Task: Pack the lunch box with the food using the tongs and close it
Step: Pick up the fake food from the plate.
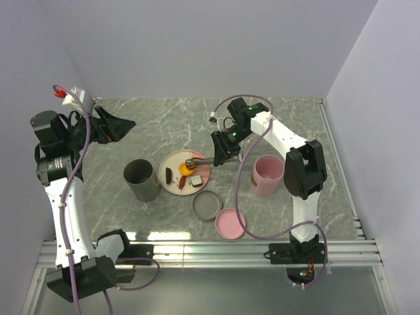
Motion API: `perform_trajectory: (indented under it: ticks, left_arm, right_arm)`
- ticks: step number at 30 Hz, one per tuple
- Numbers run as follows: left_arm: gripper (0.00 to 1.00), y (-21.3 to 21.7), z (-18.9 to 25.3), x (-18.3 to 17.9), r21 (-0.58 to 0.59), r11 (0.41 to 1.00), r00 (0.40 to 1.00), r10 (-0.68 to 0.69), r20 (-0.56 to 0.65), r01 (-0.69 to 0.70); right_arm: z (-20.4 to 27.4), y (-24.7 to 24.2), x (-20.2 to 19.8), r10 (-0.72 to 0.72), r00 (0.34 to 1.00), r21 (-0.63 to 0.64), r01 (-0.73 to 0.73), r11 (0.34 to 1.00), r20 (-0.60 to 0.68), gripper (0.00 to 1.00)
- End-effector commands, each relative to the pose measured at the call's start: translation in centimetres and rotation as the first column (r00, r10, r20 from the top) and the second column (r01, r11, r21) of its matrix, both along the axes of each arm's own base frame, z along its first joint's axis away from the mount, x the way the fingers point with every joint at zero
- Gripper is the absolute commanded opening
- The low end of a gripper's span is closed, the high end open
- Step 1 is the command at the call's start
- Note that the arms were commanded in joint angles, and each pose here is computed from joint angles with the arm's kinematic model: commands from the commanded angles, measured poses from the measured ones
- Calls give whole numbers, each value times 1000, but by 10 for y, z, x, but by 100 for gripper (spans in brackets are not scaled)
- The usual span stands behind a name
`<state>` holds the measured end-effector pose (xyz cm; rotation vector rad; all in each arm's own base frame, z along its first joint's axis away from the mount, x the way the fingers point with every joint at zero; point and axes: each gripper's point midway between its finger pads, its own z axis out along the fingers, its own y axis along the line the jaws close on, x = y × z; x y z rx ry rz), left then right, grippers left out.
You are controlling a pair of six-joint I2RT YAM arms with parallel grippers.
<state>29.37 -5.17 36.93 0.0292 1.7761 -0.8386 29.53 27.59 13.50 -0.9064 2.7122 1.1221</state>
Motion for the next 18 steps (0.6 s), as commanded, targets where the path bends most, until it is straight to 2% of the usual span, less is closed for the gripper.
perform_trajectory:
  ticks: [1, 12, 18]
  left_arm:
    - [91, 2, 18, -1, 55, 998, 996, 5, 92, -10]
    - [90, 0, 16, 3, 86, 996, 997, 3, 81, -10]
    - [90, -2, 19, 6, 82, 997, 996, 0, 88, -8]
  right_arm:
    - [15, 13, 4, 15, 1000, 71, -15, 997, -2, 47]
    - [11, 9, 12, -5, 1000, 68, 7, 998, -24, 34]
    - [18, 9, 13, -8, 1000, 90, 10, 996, -21, 21]
